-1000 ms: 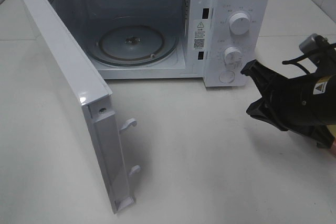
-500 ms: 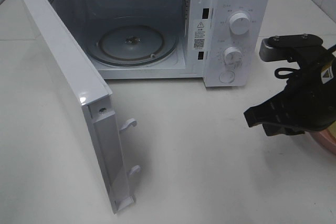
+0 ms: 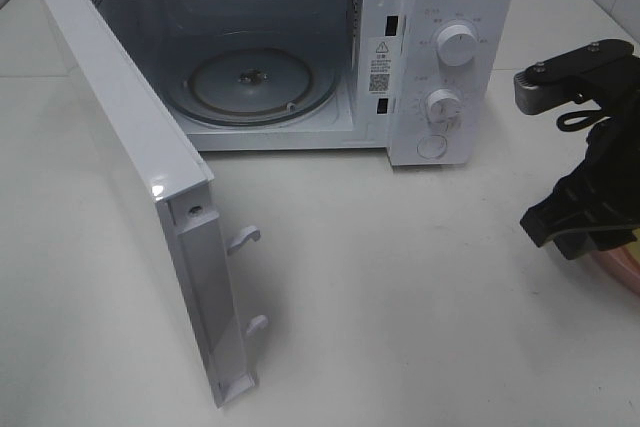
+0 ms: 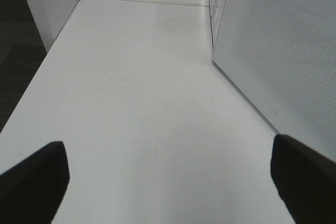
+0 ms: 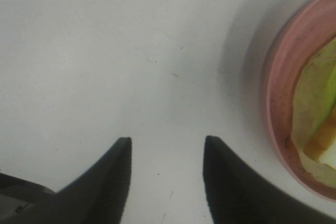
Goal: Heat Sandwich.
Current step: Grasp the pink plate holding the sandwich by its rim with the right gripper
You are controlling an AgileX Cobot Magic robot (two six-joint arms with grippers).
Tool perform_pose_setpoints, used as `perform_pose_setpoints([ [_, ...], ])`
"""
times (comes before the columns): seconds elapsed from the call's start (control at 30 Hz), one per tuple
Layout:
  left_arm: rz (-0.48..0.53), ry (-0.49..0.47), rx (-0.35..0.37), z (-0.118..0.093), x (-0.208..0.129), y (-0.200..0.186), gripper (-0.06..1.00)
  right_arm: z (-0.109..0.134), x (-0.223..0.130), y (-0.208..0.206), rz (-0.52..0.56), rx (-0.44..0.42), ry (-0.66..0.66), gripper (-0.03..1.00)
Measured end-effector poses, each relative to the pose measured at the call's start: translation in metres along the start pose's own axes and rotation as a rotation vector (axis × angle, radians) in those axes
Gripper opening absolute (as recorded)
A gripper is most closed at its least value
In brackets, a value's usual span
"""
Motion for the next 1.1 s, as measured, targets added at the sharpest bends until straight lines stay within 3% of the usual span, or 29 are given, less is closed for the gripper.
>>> perform_pose_setpoints([
  [0.07, 0.000, 0.000, 0.000, 0.000, 0.000, 0.000, 0.97, -0.003, 0.005, -0.004, -0.017, -0.018, -0.010, 0.63],
  [0.13, 0.000, 0.000, 0.000, 0.000, 0.000, 0.000, 0.97, -0.005, 0.006, -0.004, -0.022, -0.025, -0.011, 0.68],
  [0.2, 0.000, 0.000, 0.000, 0.000, 0.000, 0.000, 0.97, -0.012, 0.010, -0.006, -0.035, -0.039, 0.015, 0.82],
  [0.33, 0.000, 0.000, 0.000, 0.000, 0.000, 0.000, 0.97, -0.026, 0.010, -0.005, -0.037, -0.054, 0.079, 0.90],
  [0.77, 0.000, 0.000, 0.000, 0.000, 0.000, 0.000, 0.97, -0.057, 0.009, 0.023, 0.028, -0.074, 0.190, 0.89],
  [1.1, 0.000, 0.000, 0.000, 0.000, 0.000, 0.000, 0.97, -0.060, 0.013, 0.059, 0.076, -0.060, 0.198, 0.88],
])
Point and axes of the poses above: a point on each arm's last joint axis where the gripper is mounted, y pointing out along that axis toward the gripper, z along the wrist's bending axis when the last joint is at zero, x = y × z, the point moved 7 cm from there along y, pointing out along that axis toward the gripper, and after that the axes turned 1 degree about -y, right-handed, at the moved point
